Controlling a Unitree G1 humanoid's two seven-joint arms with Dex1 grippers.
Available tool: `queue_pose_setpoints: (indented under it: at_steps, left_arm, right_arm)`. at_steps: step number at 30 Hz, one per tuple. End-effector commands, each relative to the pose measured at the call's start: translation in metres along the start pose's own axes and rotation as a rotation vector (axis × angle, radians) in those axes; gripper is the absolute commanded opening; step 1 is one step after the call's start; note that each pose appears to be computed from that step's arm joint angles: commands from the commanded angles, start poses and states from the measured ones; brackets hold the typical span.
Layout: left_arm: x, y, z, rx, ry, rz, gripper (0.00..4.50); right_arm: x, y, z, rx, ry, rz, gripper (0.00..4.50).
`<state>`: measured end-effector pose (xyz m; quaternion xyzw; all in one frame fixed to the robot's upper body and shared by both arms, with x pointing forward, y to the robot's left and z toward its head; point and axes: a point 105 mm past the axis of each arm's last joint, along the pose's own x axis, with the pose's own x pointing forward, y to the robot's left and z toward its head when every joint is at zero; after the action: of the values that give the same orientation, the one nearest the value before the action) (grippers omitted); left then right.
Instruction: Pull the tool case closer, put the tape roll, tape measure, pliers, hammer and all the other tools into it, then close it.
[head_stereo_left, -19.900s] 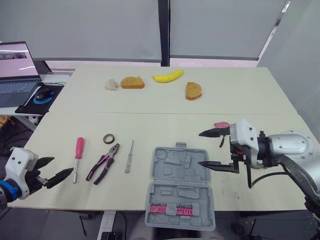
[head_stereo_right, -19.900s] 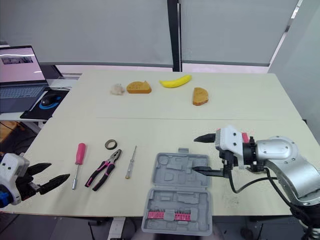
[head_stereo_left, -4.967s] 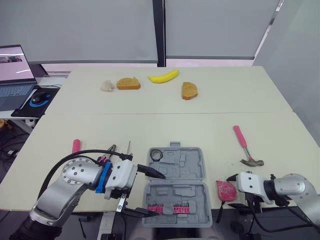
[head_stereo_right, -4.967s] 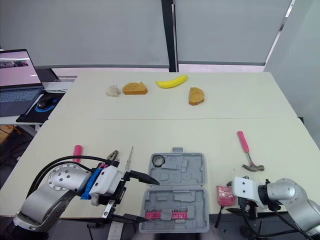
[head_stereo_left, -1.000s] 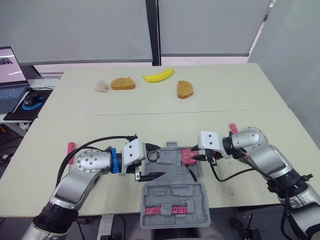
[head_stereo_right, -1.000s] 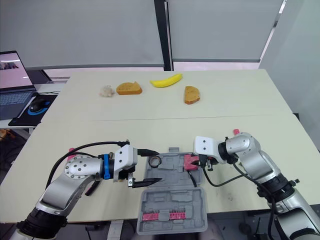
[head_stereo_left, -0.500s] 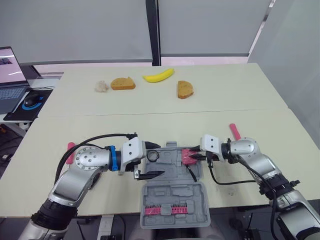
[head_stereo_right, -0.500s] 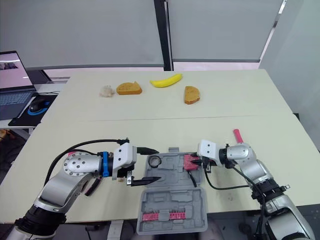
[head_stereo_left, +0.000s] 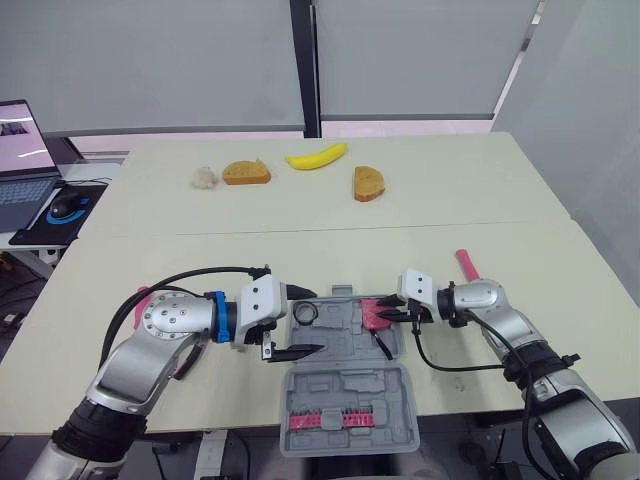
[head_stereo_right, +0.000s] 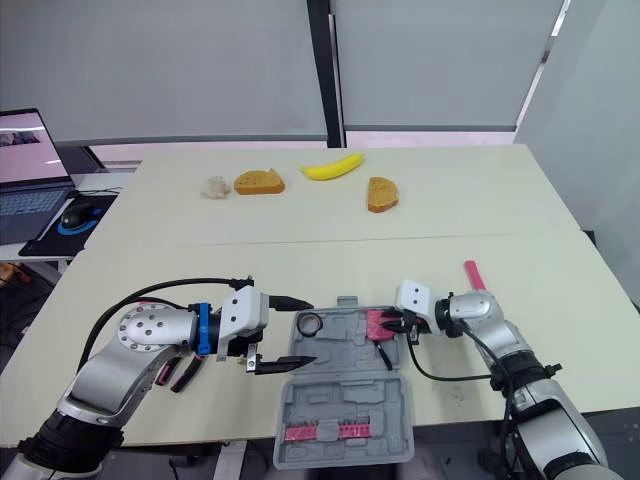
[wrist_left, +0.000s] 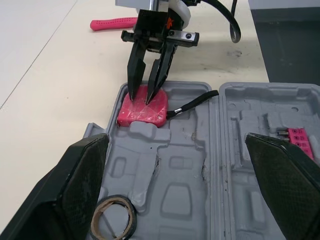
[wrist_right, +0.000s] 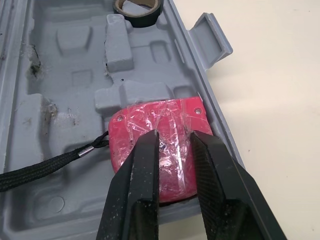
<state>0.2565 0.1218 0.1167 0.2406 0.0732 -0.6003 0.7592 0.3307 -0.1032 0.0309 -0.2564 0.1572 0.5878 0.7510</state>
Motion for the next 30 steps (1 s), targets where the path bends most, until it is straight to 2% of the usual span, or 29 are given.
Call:
queue_pose_setpoints:
  at_steps: [1,5,11,15,19,23,28,30]
  left_arm:
    - [-0.008,0.003,0.007,0.014,-0.017,0.029,4.50]
    - [-0.013,0.007,0.003,0.007,-0.024,0.060,4.50]
    - [-0.032,0.026,-0.003,-0.018,-0.089,0.201,4.50]
    - [-0.058,0.039,-0.018,-0.081,-0.081,0.320,4.50]
    - [-0.104,0.054,-0.043,-0.143,-0.027,0.534,4.50]
    - [-0.150,0.058,-0.060,-0.213,-0.001,0.746,4.50]
    - [-0.195,0.033,-0.087,-0.368,0.050,0.912,4.50]
    - [-0.207,0.019,-0.098,-0.456,0.061,0.943,4.50]
  right_arm:
    - [0.009,0.017,-0.031,0.051,0.111,0.046,1.01]
    - [0.008,0.007,-0.009,-0.022,0.026,-0.002,1.01]
    - [-0.008,-0.008,0.057,-0.157,-0.168,-0.130,1.01]
    - [-0.031,-0.009,0.068,-0.229,-0.152,-0.220,1.01]
    - [-0.068,-0.006,0.080,-0.222,-0.163,-0.354,1.01]
    - [-0.104,0.003,0.070,-0.133,-0.100,-0.462,1.01]
    - [-0.146,0.020,0.044,0.040,-0.035,-0.618,1.01]
    - [-0.159,0.027,0.032,0.080,-0.002,-0.687,1.45]
